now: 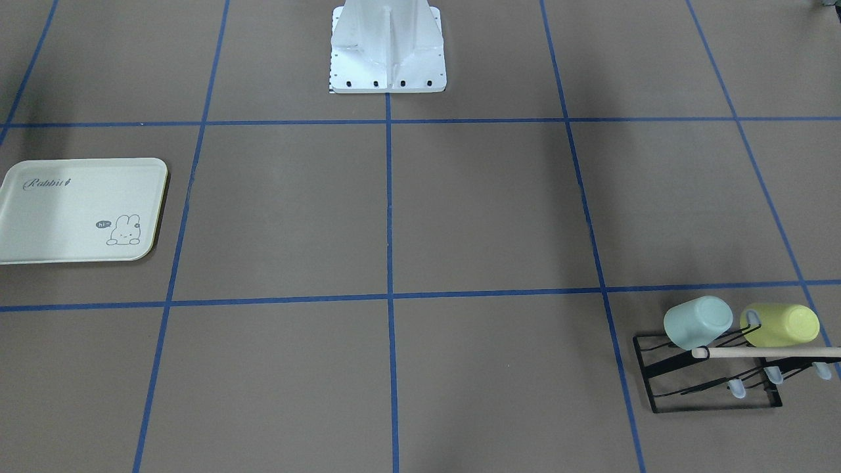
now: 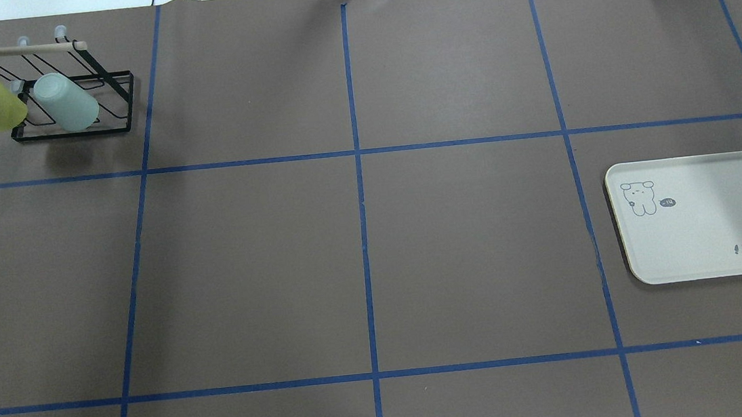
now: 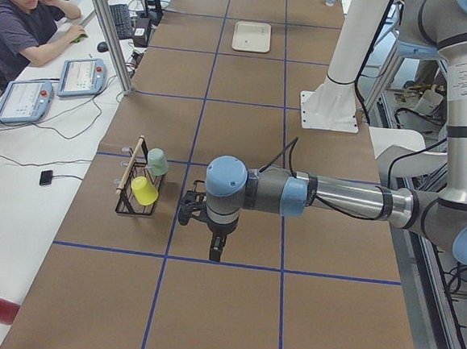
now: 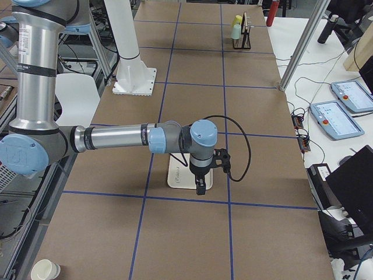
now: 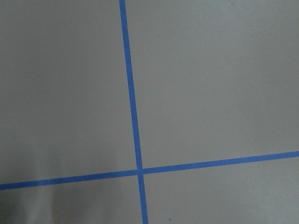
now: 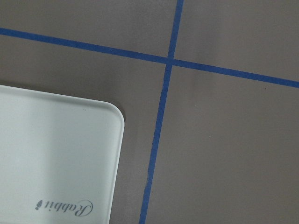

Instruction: Left arm grabs green cup and hands to right arm on tray

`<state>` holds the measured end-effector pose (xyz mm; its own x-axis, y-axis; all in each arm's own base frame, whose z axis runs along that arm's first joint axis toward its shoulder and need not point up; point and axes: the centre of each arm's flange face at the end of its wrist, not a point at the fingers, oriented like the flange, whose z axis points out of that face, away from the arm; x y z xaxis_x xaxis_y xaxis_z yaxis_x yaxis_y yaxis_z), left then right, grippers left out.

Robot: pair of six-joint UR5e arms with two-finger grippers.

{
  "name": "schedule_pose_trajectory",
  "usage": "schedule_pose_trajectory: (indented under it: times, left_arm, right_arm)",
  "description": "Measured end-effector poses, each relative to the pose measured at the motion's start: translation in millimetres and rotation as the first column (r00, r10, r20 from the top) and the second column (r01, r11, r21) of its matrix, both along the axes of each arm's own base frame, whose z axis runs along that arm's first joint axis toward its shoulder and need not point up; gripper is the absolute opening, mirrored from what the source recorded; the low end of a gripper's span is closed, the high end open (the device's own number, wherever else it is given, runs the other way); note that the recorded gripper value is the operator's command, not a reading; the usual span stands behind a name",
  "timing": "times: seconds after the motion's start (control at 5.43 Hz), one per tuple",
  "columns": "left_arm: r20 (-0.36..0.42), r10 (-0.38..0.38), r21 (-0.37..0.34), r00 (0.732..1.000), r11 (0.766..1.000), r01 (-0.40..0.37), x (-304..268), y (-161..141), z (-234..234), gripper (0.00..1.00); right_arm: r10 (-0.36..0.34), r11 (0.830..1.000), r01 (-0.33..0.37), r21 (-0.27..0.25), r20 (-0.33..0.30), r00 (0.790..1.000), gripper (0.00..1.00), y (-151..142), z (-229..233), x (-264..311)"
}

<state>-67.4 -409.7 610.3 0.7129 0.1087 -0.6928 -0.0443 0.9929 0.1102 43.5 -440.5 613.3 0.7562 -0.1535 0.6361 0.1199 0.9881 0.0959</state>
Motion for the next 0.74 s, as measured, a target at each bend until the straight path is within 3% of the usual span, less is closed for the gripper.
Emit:
schedule_pose_trajectory:
  times: [0.74]
  left_arm:
    - [0.004, 0.04, 0.035, 0.999, 0.999, -0.04, 19.8, -23.4, -14.6, 1.0]
  right_arm:
    - [0.002, 1.0, -0.002, 0.004, 0.002, 1.0, 1.0, -2.5, -2.2, -0.3]
